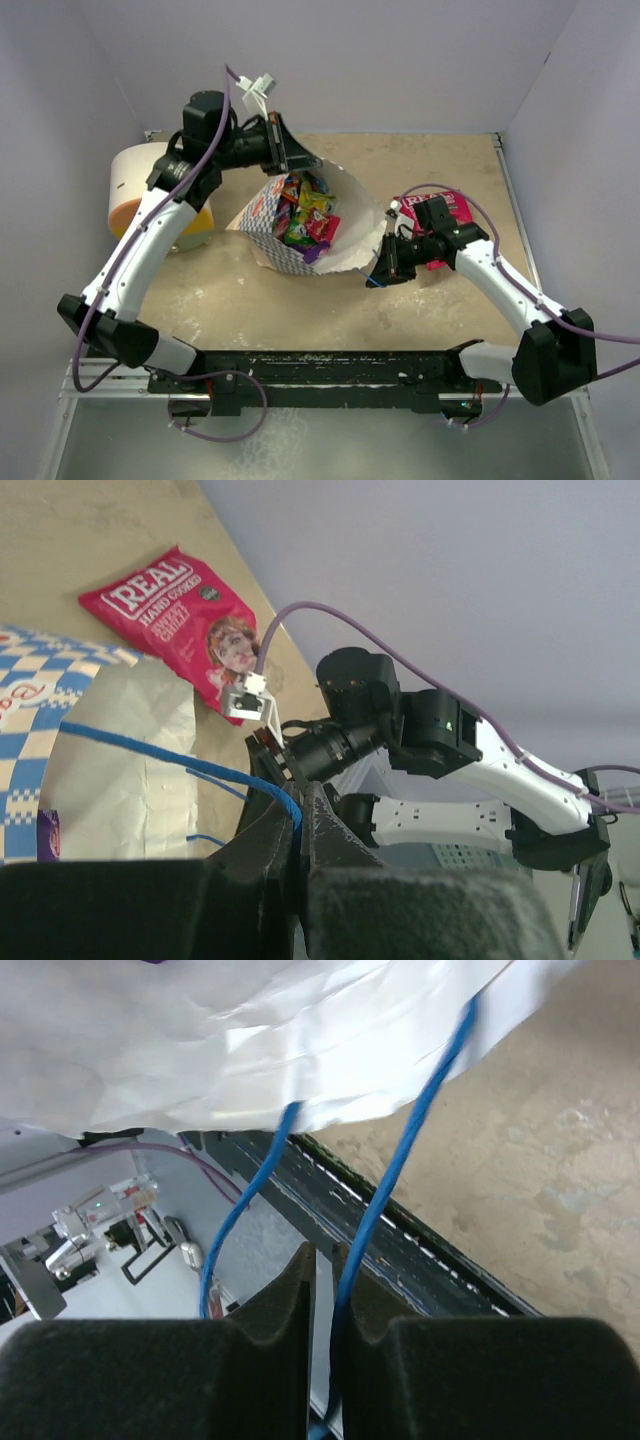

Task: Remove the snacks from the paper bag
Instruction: Adjust the paper bag at the center of the board.

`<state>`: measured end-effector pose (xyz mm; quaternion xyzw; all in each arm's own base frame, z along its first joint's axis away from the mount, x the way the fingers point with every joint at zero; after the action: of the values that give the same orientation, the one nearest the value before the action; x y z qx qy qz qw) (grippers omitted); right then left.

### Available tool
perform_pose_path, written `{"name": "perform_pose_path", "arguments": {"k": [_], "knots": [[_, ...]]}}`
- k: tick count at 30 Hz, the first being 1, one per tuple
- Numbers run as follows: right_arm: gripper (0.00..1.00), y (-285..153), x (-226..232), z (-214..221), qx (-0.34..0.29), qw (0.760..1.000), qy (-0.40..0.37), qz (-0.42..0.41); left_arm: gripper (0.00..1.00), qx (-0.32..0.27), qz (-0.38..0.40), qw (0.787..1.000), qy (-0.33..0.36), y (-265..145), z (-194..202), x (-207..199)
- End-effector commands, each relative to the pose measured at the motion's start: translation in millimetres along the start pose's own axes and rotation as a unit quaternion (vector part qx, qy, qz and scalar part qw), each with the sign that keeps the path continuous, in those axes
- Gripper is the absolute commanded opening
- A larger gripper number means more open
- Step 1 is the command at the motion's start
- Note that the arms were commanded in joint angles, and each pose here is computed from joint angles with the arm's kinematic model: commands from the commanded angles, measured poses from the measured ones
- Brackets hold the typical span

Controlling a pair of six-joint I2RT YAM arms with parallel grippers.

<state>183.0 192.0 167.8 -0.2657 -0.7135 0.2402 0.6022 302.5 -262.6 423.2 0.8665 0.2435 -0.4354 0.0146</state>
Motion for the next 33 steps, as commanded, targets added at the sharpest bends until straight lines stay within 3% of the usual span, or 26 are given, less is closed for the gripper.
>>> {"name": "perform_pose_path", "arguments": {"k": [1,6,9,15,21,26,29,33], "knots": [[0.15,-3.6,-9.6,18.2,-0.011,1.000,-0.015,0.011,0.00,-0.023,0.025,0.999,0.022,-12.1,24.9,-39.0],[0.21,-5.9,-22.6,38.3,-0.022,0.999,-0.002,0.029,0.00,0.003,0.007,1.000,0.006,-2.5,63.7,-47.2],[0.26,-12.5,-24.6,36.3,-0.046,0.998,-0.003,0.050,0.00,-0.004,-0.012,1.000,0.008,-9.6,66.2,-44.1],[0.44,-36.1,-24.0,11.9,-0.109,0.987,-0.033,0.117,0.00,-0.007,-0.011,1.000,0.008,-17.2,67.8,-47.5],[0.73,-80.0,0.8,-38.2,-0.204,0.955,-0.133,0.170,0.00,-0.009,-0.003,1.000,0.019,-21.3,68.0,-51.4],[0.76,-91.8,59.4,-69.1,-0.274,0.927,-0.249,0.061,0.00,0.008,0.002,1.000,0.029,-20.7,72.1,-51.3],[0.75,-93.5,90.7,-82.7,-0.319,0.905,-0.282,0.009,0.00,0.000,0.009,0.999,0.035,-24.2,70.8,-54.8],[0.74,-71.8,118.6,-87.5,-0.335,0.880,-0.336,-0.030,0.00,-0.019,0.011,0.997,0.071,-29.1,60.5,-61.8]]}}
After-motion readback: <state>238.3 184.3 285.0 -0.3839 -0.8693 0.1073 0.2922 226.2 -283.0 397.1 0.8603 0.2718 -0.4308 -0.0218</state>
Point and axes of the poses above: each gripper's point midway between its finger pads, its own y axis out along the fingers, its own x axis along the line the jaws close on, z = x × y, the point moved 2 cm from there along -y, back along the fingers
